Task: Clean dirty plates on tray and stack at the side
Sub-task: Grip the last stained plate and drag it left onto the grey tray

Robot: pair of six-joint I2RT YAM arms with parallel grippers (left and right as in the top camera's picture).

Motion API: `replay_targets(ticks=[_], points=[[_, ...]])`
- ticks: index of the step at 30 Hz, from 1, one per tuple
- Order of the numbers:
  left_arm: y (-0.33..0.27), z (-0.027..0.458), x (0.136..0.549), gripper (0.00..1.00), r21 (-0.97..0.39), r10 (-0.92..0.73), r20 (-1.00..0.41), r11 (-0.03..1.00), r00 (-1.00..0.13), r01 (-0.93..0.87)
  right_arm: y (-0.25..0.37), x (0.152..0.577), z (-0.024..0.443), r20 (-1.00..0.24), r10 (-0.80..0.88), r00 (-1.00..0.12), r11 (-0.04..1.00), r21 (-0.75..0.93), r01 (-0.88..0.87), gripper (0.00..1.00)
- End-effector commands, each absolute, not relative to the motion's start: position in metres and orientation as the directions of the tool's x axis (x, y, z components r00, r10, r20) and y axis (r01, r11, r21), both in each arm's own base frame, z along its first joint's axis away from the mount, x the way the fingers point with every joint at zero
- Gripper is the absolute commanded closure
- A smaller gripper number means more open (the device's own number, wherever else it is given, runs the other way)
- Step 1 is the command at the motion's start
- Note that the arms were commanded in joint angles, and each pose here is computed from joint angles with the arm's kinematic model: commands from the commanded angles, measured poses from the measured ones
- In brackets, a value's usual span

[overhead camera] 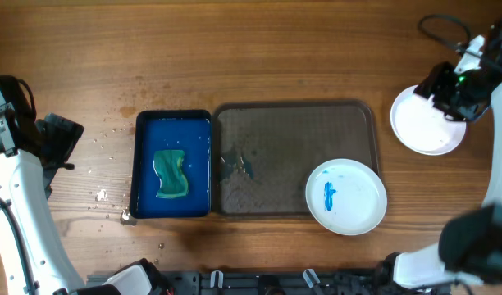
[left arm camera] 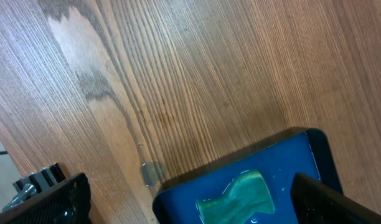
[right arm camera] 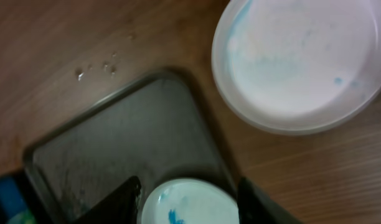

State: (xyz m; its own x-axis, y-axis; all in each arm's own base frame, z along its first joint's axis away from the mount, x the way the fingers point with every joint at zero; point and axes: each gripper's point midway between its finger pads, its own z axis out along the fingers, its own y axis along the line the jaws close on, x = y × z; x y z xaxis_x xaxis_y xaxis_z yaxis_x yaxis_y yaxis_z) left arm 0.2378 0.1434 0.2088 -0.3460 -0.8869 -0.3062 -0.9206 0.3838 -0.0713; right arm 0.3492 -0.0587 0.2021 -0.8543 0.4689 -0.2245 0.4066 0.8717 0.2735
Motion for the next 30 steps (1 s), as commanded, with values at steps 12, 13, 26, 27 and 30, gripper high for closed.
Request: replay_targets(ticks=[12, 13, 26, 27, 30], points=[[0.144, 0.206, 0.239, 0.00, -0.079, -0.895, -0.298, 0.371, -0.333, -0.925, 0.003, 0.224, 0.117, 0.127, 0.540, -0.832, 0.820, 0.144, 0.554, 0.00], [0.144, 0.206, 0.240, 0.00, -0.080, -0.895, -0.297, 0.371, -0.333, -0.925, 0.008, 0.216, 0.110, 0.161, 0.537, -0.828, 0.817, 0.148, 0.558, 0.00], [0.144, 0.206, 0.242, 0.00, -0.092, -0.895, -0.296, 0.373, -0.332, -0.923, 0.045, 0.142, 0.048, 0.455, 0.565, -0.688, 0.721, 0.134, 0.680, 0.00], [0.144, 0.206, 0.242, 0.00, -0.092, -0.895, -0.296, 0.373, -0.332, -0.923, 0.049, 0.138, 0.043, 0.471, 0.561, -0.681, 0.713, 0.141, 0.686, 0.00], [0.143, 0.206, 0.243, 0.00, -0.095, -0.896, -0.294, 0.374, -0.333, -0.923, 0.055, 0.132, 0.030, 0.484, 0.554, -0.677, 0.700, 0.169, 0.694, 0.00]])
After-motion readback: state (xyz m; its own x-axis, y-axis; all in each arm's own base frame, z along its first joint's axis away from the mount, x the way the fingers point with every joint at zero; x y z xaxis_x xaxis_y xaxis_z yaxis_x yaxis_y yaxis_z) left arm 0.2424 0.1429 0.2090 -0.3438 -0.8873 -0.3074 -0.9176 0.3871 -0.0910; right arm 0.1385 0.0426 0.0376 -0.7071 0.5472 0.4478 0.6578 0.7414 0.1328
